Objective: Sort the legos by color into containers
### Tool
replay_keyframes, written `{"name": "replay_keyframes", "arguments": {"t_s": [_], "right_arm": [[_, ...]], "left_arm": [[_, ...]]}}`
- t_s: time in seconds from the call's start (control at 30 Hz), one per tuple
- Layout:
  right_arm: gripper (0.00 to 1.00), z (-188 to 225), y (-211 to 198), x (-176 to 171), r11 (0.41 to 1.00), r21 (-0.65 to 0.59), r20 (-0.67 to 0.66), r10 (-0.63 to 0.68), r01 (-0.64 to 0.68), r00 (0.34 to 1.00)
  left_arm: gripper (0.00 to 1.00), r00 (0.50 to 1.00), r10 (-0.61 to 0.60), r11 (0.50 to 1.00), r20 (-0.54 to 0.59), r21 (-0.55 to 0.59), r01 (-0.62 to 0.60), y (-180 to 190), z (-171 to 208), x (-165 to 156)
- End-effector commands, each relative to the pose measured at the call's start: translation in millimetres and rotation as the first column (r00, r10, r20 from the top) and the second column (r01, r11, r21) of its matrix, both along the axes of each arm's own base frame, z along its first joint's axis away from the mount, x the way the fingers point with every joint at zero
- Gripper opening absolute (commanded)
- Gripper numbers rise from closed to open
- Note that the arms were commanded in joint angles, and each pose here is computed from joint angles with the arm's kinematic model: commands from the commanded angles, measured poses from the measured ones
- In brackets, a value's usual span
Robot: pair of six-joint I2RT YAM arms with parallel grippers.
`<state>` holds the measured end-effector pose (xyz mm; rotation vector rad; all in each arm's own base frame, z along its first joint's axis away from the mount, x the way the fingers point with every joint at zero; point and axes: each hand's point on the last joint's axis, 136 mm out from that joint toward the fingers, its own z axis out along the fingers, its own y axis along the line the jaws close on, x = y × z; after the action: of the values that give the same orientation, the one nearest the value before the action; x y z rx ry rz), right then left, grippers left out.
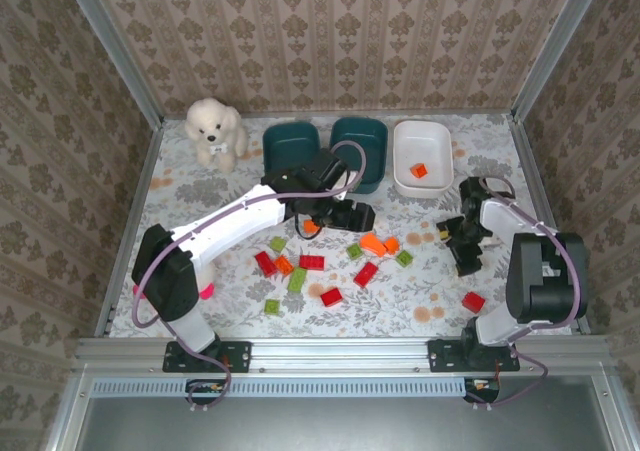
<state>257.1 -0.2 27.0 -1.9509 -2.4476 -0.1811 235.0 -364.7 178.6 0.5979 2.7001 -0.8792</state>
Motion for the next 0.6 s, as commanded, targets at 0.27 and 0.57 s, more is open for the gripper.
{"name": "replay_keyframes", "arguments": {"t_s": [0.27,0.57], "right_arm": [[0.92,53,-24,-14,0.994,-0.105,0.050,0.033,-0.028,0.998],[1.00,39,-56,-113,0.994,-0.102,-0.056,-0.049,0.043,0.997]], "left_arm": [[0.82,0.999,0.036,0.999,0.027,-0.037,-0.035,6,14,4],[0.82,0.998,0.044,0.998,0.033,-0.050,-0.042,17,7,-2]]}}
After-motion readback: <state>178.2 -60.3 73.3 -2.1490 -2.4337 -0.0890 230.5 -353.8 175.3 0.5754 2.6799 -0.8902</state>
